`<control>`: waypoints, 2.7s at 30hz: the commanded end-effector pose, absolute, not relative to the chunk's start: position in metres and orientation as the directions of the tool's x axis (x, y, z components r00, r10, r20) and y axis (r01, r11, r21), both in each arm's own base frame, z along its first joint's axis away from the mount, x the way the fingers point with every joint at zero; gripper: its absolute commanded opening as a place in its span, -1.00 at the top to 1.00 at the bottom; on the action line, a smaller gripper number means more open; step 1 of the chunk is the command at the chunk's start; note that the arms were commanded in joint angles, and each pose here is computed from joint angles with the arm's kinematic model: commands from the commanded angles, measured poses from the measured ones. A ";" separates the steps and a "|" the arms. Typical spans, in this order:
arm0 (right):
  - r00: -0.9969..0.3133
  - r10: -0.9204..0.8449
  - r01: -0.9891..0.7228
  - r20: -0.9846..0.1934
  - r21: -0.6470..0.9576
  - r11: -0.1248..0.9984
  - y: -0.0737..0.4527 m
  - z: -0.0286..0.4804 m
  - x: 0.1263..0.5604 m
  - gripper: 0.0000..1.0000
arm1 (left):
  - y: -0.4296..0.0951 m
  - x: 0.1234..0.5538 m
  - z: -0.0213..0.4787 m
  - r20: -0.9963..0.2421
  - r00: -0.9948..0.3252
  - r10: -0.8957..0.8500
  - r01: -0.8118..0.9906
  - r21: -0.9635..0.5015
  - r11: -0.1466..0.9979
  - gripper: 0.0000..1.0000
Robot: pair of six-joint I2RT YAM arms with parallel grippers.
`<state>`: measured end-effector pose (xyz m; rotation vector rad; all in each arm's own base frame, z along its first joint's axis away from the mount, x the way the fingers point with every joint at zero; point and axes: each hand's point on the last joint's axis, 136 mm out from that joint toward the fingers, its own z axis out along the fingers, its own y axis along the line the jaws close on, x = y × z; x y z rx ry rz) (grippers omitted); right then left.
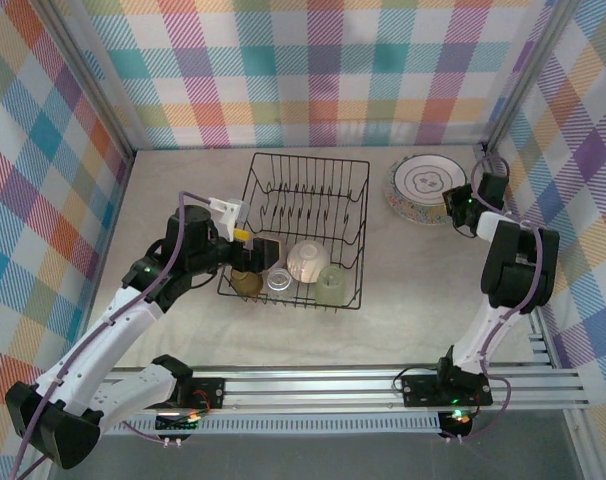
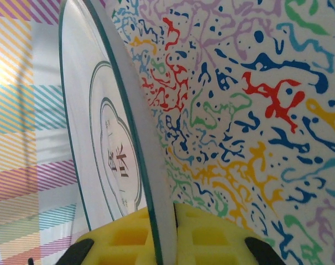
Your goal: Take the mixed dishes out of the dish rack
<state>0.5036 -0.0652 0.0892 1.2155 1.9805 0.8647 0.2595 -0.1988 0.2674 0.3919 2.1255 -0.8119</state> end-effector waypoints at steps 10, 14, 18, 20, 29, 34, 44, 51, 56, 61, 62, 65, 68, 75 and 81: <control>-0.403 0.894 0.440 -0.193 0.816 0.374 -0.069 0.093 0.527 0.94 | -0.199 0.260 0.271 -0.797 -0.603 -0.008 0.542 -0.418 0.730 -0.99; -0.411 0.895 0.460 -0.172 0.808 0.367 -0.069 0.086 0.527 0.89 | -0.198 0.260 0.272 -0.802 -0.597 -0.008 0.544 -0.412 0.731 -1.00; -0.422 0.893 0.469 -0.158 0.805 0.364 -0.069 0.081 0.529 0.77 | -0.198 0.259 0.272 -0.804 -0.594 -0.006 0.547 -0.409 0.731 -0.99; -0.427 0.892 0.475 -0.150 0.802 0.362 -0.070 0.079 0.530 0.72 | -0.197 0.259 0.271 -0.803 -0.596 -0.004 0.545 -0.409 0.732 -0.99; -0.437 0.890 0.496 -0.129 0.792 0.357 -0.069 0.073 0.528 0.37 | -0.197 0.259 0.270 -0.805 -0.594 -0.001 0.547 -0.404 0.733 -0.99; -0.436 0.889 0.506 -0.140 0.779 0.371 -0.071 0.077 0.526 -0.04 | -0.197 0.259 0.270 -0.807 -0.591 -0.001 0.547 -0.402 0.735 -0.99; -0.434 0.889 0.528 -0.148 0.758 0.384 -0.073 0.084 0.519 -0.52 | -0.196 0.259 0.269 -0.807 -0.591 0.001 0.544 -0.397 0.739 -0.99; -0.424 0.888 0.518 -0.177 0.757 0.398 -0.074 0.099 0.511 -0.70 | -0.194 0.260 0.268 -0.807 -0.591 0.004 0.540 -0.392 0.745 -0.99; -0.400 0.895 0.514 -0.197 0.761 0.397 -0.075 0.108 0.501 -0.78 | -0.194 0.260 0.268 -0.807 -0.591 0.005 0.538 -0.389 0.748 -0.99; -0.392 0.897 0.500 -0.202 0.772 0.393 -0.073 0.116 0.496 -0.85 | -0.194 0.261 0.266 -0.804 -0.594 0.006 0.536 -0.390 0.749 -0.99; -0.394 0.896 0.492 -0.203 0.777 0.393 -0.072 0.117 0.497 -0.86 | -0.194 0.261 0.266 -0.804 -0.595 0.007 0.534 -0.389 0.750 -0.99; -0.420 0.891 0.509 -0.170 0.769 0.387 -0.068 0.109 0.498 -0.87 | -0.194 0.261 0.266 -0.805 -0.594 0.006 0.537 -0.390 0.748 -0.99; -0.421 0.893 0.523 -0.161 0.761 0.384 -0.069 0.103 0.498 -0.87 | -0.194 0.260 0.267 -0.806 -0.592 0.005 0.537 -0.390 0.748 -0.99; -0.420 0.884 0.520 -0.206 0.744 0.420 -0.067 0.111 0.490 -0.88 | -0.194 0.261 0.266 -0.806 -0.592 0.006 0.536 -0.388 0.750 -0.99; -0.424 0.844 0.440 -0.329 0.739 0.510 -0.047 0.157 0.471 -0.89 | -0.194 0.261 0.265 -0.803 -0.596 0.009 0.536 -0.389 0.750 -0.99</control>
